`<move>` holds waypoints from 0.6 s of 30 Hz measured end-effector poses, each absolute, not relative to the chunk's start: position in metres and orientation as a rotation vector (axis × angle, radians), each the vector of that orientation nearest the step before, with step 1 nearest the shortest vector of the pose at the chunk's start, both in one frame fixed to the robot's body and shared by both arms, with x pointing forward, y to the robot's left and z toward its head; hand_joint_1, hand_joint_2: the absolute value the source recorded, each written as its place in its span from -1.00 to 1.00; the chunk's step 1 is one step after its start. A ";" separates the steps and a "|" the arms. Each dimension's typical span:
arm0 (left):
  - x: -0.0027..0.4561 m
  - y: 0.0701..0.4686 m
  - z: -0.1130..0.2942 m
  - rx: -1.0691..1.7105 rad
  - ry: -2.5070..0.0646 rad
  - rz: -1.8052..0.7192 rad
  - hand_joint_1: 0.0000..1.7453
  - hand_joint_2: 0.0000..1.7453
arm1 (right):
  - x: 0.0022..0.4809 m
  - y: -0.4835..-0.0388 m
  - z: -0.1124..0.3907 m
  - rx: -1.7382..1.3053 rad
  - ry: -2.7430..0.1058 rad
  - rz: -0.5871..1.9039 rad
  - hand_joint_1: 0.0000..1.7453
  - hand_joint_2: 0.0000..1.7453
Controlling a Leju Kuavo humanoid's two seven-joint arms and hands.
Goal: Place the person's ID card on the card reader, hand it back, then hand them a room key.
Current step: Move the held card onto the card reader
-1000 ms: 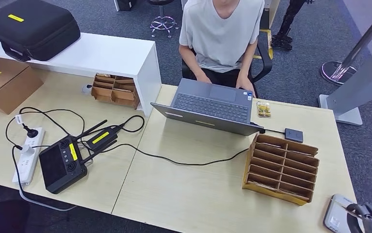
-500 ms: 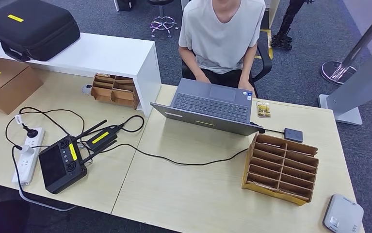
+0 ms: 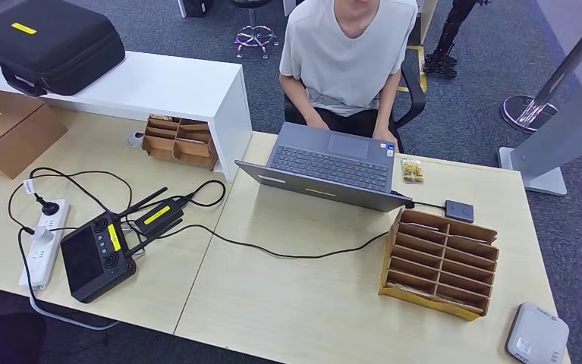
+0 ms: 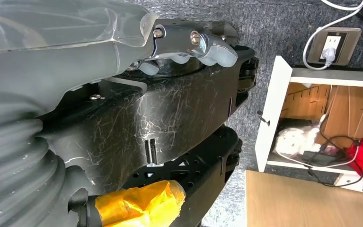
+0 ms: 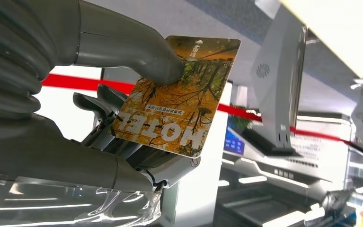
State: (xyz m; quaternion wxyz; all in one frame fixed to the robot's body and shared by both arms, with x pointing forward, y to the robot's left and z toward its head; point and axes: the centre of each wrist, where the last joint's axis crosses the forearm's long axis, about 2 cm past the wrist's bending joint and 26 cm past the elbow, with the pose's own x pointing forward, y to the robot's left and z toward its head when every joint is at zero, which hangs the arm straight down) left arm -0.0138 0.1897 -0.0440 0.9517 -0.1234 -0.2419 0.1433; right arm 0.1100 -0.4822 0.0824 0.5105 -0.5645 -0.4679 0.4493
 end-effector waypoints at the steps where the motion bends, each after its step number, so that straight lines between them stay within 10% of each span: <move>1: -0.014 0.190 -0.044 -0.250 -0.491 0.291 -1.00 1.00 | 0.108 -0.480 0.078 -1.346 -1.118 1.078 1.00 1.00; 18: -0.014 0.190 -0.044 -0.251 -0.490 0.291 -1.00 1.00 | 0.100 -0.458 0.041 -1.226 -1.061 1.031 1.00 1.00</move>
